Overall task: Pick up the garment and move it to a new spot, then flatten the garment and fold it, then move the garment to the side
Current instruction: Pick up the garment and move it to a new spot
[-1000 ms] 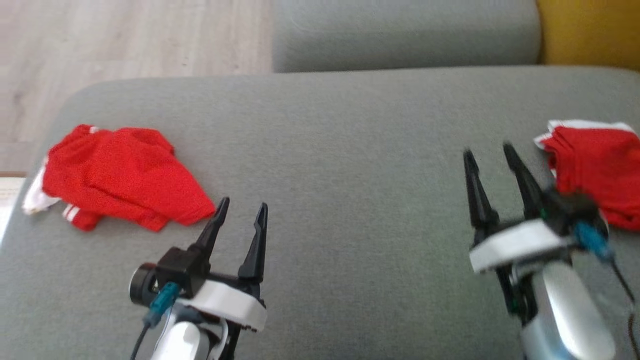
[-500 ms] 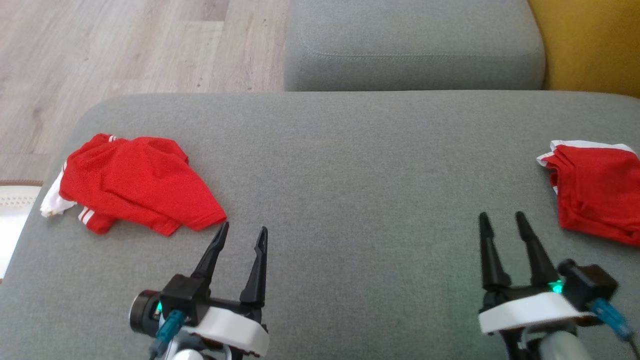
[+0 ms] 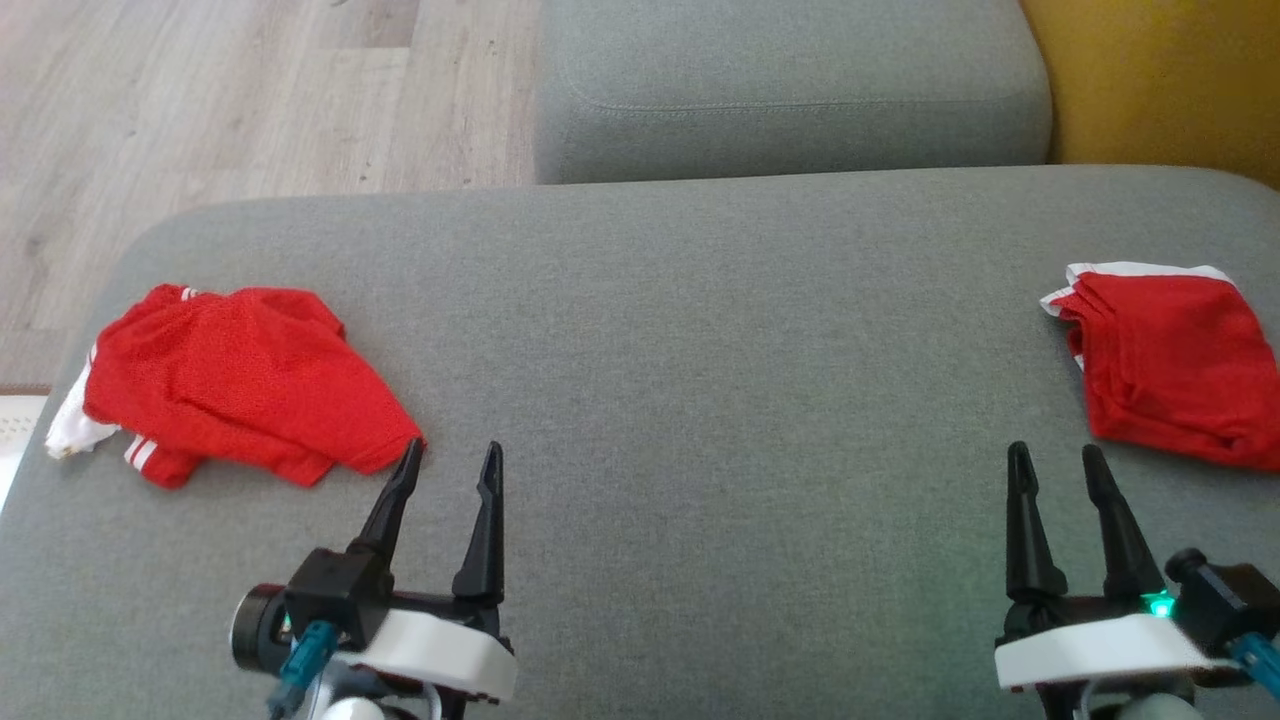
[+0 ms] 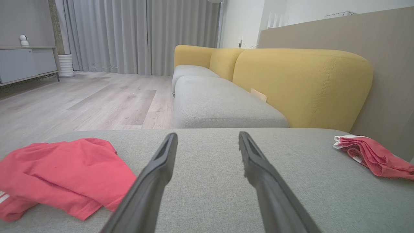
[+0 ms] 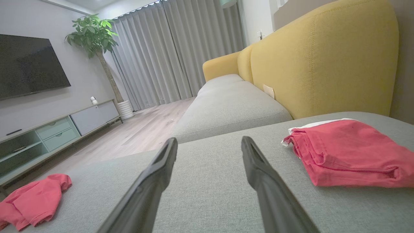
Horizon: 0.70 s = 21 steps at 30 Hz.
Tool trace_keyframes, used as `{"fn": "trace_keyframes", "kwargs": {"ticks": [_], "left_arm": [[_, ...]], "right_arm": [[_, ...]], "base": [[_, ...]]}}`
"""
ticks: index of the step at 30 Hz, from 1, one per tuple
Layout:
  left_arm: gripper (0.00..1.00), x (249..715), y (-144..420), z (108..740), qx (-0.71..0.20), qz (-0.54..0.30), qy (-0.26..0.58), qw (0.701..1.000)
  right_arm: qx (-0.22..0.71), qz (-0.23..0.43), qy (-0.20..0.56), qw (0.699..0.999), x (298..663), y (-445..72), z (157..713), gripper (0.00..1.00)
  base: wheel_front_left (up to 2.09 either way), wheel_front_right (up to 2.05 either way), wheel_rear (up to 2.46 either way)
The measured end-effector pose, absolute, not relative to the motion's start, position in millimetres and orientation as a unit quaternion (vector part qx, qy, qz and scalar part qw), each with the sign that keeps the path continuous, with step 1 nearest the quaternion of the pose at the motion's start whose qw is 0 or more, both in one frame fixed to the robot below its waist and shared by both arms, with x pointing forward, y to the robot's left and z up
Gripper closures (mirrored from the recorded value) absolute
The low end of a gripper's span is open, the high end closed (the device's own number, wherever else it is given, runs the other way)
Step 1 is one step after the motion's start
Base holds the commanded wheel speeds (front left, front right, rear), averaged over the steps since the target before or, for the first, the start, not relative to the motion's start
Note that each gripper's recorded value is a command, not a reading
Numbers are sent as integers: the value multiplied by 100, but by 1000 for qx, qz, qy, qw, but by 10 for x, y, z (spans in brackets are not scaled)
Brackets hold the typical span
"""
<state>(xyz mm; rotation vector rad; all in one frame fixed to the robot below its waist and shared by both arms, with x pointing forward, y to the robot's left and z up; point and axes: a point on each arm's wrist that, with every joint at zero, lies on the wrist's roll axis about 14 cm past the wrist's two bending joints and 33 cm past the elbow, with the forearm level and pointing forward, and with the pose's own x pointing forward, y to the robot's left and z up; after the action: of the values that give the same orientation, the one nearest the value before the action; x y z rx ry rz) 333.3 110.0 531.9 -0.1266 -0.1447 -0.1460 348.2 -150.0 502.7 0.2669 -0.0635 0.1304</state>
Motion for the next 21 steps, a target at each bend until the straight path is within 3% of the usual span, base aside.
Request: {"fn": "trace_keyframes", "kwargs": {"ticks": [21], "left_arm": [[0,3311,1162,5262,-70,-63,-63,994]], "right_arm": [[132,72,-29,988,3527,-1457,5018,0]], "base": [[0,0,0]]}}
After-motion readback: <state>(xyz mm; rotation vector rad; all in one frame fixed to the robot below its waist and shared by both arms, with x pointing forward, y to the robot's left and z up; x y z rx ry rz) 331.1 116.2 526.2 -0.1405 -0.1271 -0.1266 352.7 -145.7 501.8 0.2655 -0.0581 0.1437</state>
